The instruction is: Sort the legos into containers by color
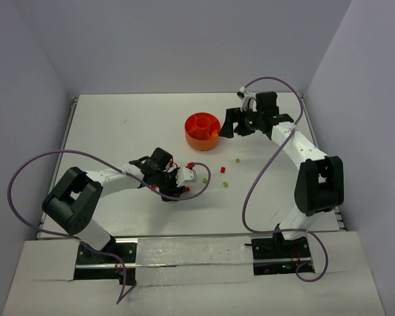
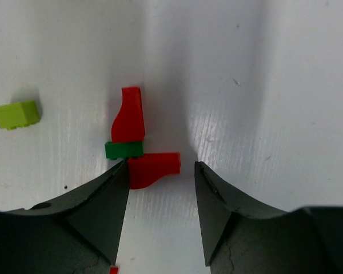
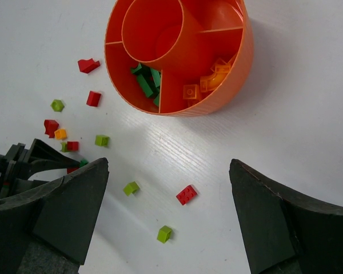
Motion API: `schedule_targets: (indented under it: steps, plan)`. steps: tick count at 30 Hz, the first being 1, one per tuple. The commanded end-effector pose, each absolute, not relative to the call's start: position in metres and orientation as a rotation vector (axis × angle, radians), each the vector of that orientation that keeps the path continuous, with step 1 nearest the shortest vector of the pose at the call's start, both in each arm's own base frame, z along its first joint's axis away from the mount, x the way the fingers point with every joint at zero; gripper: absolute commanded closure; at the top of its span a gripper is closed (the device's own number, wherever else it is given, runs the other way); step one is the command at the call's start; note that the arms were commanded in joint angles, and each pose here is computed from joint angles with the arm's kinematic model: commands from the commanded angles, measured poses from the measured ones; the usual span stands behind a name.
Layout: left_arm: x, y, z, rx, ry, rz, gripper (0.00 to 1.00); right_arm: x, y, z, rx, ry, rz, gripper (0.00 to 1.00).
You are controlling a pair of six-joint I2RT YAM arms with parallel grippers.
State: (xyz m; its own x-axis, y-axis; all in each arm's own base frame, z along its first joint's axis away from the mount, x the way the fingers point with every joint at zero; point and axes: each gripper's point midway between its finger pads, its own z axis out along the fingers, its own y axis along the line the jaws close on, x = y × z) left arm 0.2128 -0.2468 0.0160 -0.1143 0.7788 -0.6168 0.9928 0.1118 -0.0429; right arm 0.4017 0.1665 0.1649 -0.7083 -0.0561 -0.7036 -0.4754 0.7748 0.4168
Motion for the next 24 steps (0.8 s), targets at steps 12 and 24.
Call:
schedule_targets:
  steps: [12,24]
  plan:
    - [0.226,-0.248,0.021,1.683,1.918,-0.551,0.71,0.398,0.169,0.176,-0.406,2.224,0.788,0.08]
    - [0.226,-0.250,0.064,1.682,1.769,-0.532,0.91,0.339,0.237,0.156,-0.544,2.240,1.203,0.14]
